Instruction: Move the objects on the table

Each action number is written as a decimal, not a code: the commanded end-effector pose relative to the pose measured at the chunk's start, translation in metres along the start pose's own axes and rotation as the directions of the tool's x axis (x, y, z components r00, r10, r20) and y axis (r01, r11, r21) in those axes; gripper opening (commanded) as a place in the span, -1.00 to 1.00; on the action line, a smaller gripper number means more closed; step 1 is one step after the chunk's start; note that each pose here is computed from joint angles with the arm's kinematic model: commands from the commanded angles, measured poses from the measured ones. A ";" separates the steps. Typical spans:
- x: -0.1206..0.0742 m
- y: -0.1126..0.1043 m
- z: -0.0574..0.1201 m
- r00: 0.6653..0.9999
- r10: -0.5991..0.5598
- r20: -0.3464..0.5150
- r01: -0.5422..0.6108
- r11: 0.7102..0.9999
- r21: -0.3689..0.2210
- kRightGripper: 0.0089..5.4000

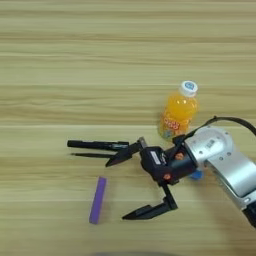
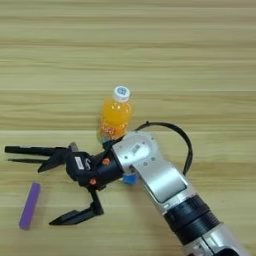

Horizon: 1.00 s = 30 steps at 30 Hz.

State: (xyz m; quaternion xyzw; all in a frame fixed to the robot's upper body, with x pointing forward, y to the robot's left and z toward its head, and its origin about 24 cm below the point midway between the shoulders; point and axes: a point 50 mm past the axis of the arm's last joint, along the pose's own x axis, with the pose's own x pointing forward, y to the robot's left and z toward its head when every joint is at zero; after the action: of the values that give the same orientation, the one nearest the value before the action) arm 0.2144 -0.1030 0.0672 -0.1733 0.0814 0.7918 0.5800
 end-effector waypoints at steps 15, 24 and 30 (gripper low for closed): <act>0.016 -0.015 0.013 0.995 -0.097 -0.016 0.096 0.995 -0.015 0.99; 0.033 -0.013 0.008 0.994 -0.078 -0.081 0.076 0.997 -0.025 0.99; 0.040 -0.013 0.006 0.994 -0.072 -0.088 0.071 0.997 -0.011 0.99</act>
State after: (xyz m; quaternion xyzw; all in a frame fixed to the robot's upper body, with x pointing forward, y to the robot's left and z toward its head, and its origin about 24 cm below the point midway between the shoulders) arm 0.2027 -0.0660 0.0407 -0.1880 0.1397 0.7753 0.5865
